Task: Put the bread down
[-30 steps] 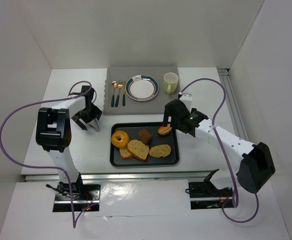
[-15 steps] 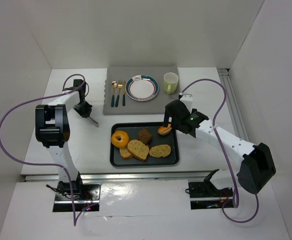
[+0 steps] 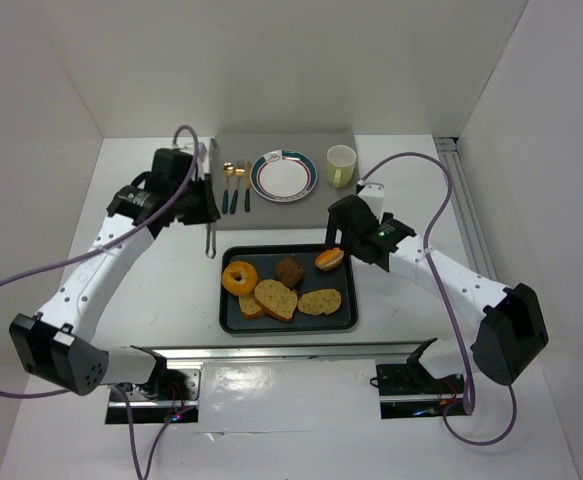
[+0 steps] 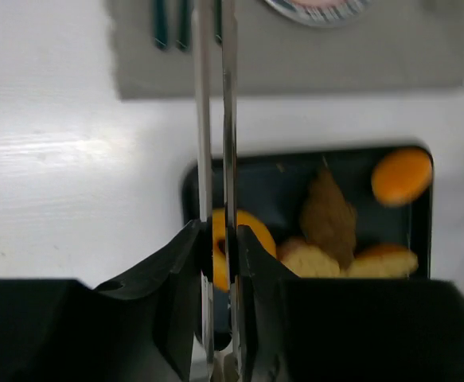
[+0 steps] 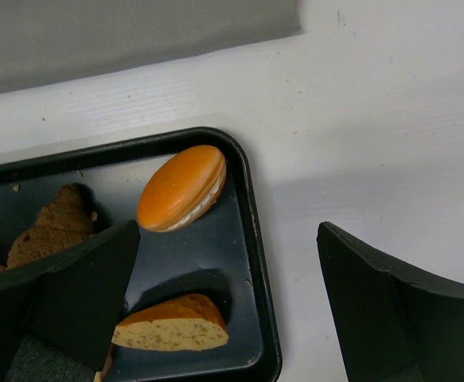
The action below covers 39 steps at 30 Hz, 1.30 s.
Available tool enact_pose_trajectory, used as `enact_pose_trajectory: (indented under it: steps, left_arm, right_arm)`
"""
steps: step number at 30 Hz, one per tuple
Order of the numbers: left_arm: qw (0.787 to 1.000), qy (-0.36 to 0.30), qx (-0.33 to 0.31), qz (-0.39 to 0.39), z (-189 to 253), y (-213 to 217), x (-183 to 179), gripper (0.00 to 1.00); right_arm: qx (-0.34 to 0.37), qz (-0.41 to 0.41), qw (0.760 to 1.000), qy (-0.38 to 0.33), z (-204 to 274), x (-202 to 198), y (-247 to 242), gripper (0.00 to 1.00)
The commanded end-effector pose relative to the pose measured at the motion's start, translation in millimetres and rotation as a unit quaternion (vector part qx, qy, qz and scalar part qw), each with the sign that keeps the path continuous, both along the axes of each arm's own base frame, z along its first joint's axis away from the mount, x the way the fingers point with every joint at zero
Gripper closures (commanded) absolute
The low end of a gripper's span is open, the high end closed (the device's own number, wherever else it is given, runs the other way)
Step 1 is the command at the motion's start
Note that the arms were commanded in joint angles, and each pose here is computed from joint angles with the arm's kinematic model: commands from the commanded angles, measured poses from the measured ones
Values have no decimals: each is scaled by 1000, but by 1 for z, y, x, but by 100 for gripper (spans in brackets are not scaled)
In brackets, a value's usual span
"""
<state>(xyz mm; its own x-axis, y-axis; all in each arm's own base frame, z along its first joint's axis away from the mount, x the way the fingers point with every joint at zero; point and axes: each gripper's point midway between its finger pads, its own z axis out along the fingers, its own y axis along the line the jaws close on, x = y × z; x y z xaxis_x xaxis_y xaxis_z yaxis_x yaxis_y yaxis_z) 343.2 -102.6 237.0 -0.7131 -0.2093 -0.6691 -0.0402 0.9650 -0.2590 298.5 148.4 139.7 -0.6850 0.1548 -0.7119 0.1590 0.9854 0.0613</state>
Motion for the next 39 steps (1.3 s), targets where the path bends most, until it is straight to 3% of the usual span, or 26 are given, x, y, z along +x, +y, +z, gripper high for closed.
enact_pose_trajectory:
  steps: [1,4,9,19,24,34,39]
  left_arm:
    - [989,90,11,-113,-28,-33,-64,64]
    - [982,97,-11,-164,-20,-66,-94,53]
    - [972,109,-27,-208,-11,-95,-120,46]
    - [971,155,-53,-175,-24,-118,-135,43]
    - [970,195,-44,-136,-43,-115,-140,34]
    - [953,264,-89,-120,-63,-132,-148,34]
    - [944,286,-101,-132,-67,-140,-152,38]
  right_arm:
    - [-1,-21,998,-52,40,14,-6,0]
    - [-3,-28,997,-73,60,13,-13,0]
    - [1,-46,993,-107,86,8,-27,0]
    - [9,-46,993,-107,87,3,-28,0]
    - [12,-46,994,-102,81,2,-27,0]
    - [9,-46,994,-98,73,-1,-29,0]
    - [9,-46,994,-98,73,-1,-29,0]
